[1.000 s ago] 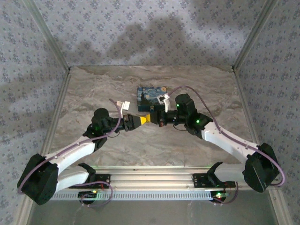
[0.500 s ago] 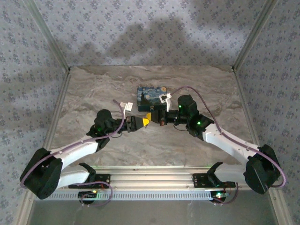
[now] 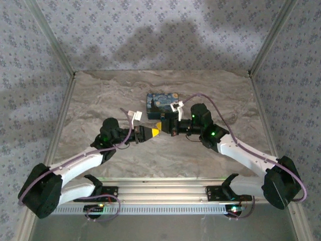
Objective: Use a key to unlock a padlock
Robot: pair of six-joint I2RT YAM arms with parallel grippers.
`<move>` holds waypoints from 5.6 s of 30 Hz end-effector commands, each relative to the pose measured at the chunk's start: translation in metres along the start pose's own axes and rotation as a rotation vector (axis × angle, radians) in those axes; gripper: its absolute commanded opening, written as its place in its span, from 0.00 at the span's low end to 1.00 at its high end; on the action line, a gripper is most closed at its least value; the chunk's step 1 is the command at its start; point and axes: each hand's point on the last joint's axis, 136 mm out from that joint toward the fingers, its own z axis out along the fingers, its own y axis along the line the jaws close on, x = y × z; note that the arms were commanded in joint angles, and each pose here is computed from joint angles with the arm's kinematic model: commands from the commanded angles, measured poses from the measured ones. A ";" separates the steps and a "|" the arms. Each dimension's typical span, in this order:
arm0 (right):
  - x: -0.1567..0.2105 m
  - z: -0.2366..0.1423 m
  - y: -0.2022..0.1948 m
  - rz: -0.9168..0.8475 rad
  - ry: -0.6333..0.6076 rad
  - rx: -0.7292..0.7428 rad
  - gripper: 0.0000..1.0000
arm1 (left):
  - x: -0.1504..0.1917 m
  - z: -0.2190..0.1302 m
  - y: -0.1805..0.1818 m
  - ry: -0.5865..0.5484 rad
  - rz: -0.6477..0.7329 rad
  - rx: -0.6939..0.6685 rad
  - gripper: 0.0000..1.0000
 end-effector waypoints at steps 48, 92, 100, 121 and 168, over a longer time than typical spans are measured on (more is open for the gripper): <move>0.002 0.000 0.008 -0.025 -0.041 0.036 0.00 | -0.002 -0.013 -0.020 -0.014 0.086 -0.005 0.00; 0.026 0.072 -0.227 -0.085 0.016 1.143 0.65 | 0.083 -0.099 0.112 0.086 -0.026 -0.677 0.00; 0.016 0.075 -0.251 -0.075 0.027 1.173 0.65 | 0.081 -0.098 0.120 0.096 -0.039 -0.691 0.00; 0.035 0.051 -0.270 -0.099 0.111 1.145 0.05 | 0.075 -0.093 0.105 0.097 0.001 -0.622 0.00; 0.054 0.026 -0.109 0.324 0.171 0.656 0.00 | 0.057 -0.028 0.096 0.115 0.236 -0.284 0.00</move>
